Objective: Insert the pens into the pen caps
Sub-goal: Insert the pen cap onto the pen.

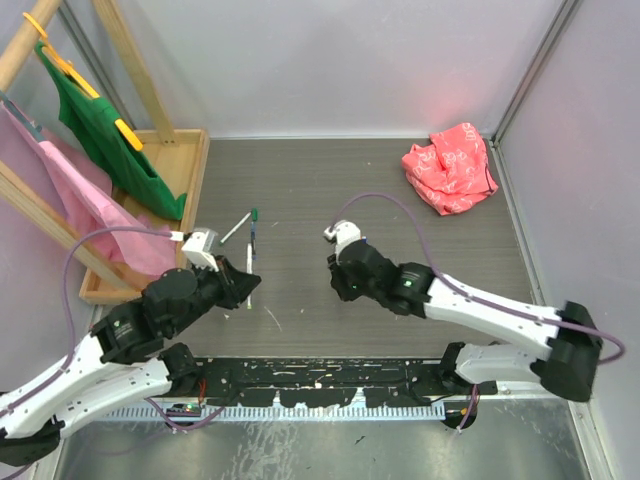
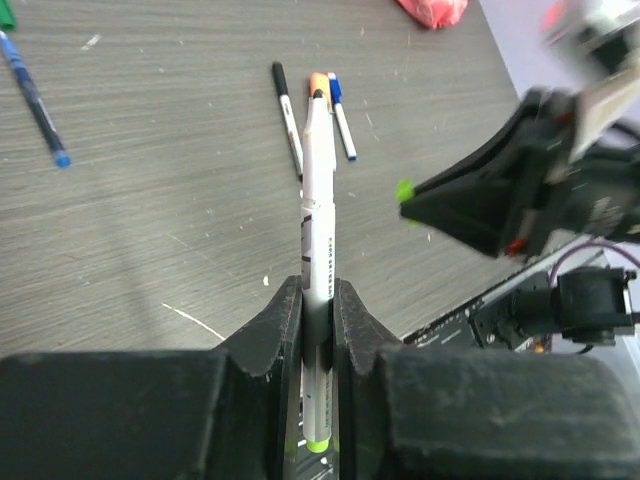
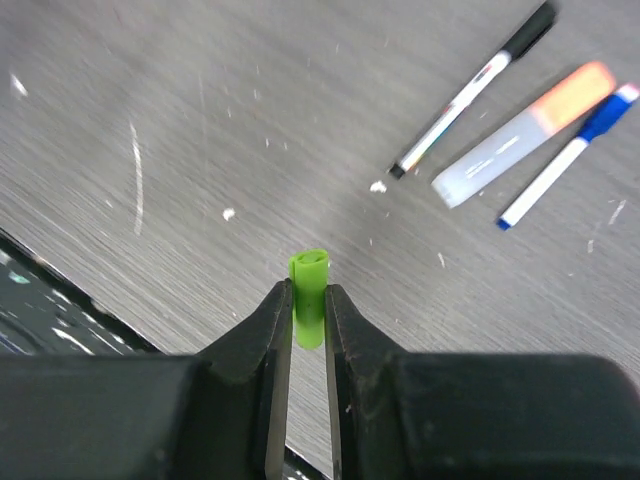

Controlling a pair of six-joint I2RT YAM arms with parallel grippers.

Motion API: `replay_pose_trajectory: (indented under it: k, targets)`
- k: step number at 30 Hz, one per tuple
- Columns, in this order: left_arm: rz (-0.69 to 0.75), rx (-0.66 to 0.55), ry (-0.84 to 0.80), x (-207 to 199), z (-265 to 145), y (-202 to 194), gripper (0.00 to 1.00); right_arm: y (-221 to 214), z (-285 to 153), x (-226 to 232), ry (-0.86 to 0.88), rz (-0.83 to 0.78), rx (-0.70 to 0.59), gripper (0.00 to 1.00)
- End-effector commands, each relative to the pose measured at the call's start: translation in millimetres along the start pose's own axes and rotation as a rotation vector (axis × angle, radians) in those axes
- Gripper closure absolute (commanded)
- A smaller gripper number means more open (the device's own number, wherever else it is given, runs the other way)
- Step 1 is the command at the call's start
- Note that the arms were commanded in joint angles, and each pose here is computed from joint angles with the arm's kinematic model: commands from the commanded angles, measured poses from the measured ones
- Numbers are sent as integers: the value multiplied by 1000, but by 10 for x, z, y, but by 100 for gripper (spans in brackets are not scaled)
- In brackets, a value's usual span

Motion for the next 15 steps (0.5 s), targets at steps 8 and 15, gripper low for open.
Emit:
replay_pose_trajectory:
  k: [8,15]
  targets:
    - [114,100,-303,-769,195,31,100,1030,-1092,-338,-25,354,-614,100]
    - [146,140,-425,-1068,267,19,100,1376,-1709,-289,135,472,-845,100]
Point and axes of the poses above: each gripper's point midway between its finger pads, its own z axis out along the fingers, its own x axis along the line the jaws close on, y = z × x, the point moved 1 cm from there along -z, back along the fingers, and after that the axes turned 3 degrees about -z, right-handed, at the moved point
